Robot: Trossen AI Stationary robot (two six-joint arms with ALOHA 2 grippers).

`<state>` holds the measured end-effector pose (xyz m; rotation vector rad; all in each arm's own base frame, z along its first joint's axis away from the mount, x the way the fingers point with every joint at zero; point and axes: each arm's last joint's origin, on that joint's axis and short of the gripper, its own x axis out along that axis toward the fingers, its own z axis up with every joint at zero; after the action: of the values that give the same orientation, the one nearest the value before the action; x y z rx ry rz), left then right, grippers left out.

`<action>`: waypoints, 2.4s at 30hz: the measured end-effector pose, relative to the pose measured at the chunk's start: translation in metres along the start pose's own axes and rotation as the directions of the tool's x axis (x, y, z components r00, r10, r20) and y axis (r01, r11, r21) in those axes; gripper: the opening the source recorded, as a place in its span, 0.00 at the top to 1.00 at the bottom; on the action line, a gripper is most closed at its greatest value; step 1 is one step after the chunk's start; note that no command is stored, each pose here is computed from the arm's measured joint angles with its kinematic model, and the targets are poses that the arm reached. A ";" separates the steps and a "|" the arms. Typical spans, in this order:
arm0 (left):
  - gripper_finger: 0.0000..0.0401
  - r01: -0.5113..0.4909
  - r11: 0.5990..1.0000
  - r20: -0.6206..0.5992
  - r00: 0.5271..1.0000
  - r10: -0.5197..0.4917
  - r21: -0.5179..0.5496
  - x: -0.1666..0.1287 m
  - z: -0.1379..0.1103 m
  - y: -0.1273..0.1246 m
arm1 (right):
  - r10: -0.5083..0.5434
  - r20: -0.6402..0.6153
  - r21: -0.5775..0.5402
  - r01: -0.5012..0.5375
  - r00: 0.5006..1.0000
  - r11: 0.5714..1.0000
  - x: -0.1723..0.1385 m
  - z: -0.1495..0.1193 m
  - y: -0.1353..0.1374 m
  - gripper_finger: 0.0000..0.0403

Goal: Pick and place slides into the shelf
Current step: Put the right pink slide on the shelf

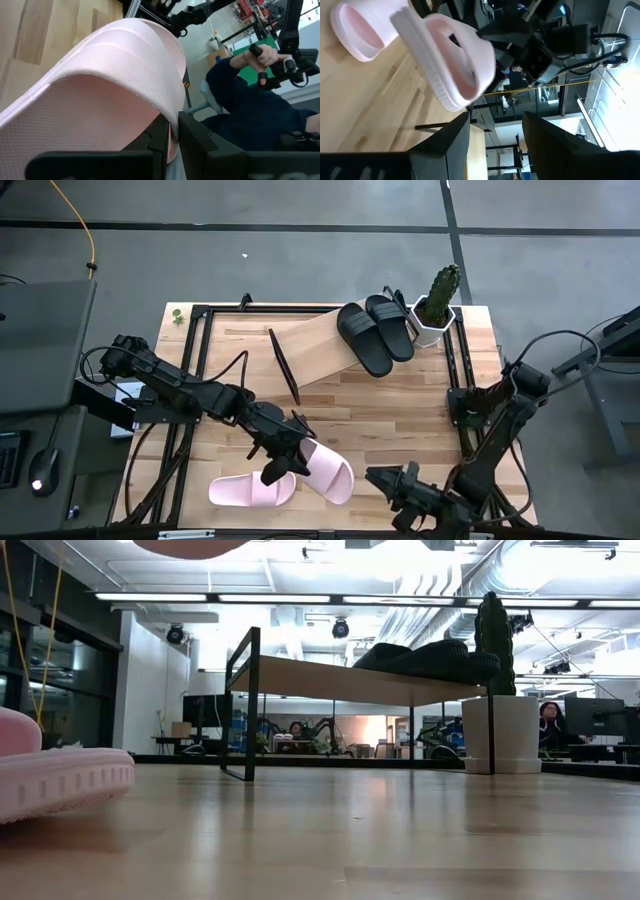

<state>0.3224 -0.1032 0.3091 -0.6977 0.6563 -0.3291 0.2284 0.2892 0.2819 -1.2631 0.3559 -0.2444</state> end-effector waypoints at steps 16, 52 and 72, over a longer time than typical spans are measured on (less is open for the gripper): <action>0.93 0.020 1.000 -0.017 1.000 -0.021 -0.018 0.000 0.000 -0.001 | 0.061 0.068 0.029 -0.063 0.996 0.998 0.012 0.013 0.027 0.57; 0.93 0.021 1.000 -0.017 1.000 -0.021 -0.020 0.000 0.000 -0.001 | 0.142 0.161 0.085 -0.157 0.977 0.984 0.048 0.011 0.018 0.57; 0.93 0.017 1.000 -0.010 1.000 -0.017 -0.006 0.000 0.000 -0.001 | 0.179 0.203 0.083 -0.199 0.963 0.976 0.054 0.011 0.018 0.97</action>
<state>0.3221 -0.1036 0.3097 -0.7083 0.6615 -0.3465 0.2818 0.2839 0.2609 -1.1323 0.2896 0.0247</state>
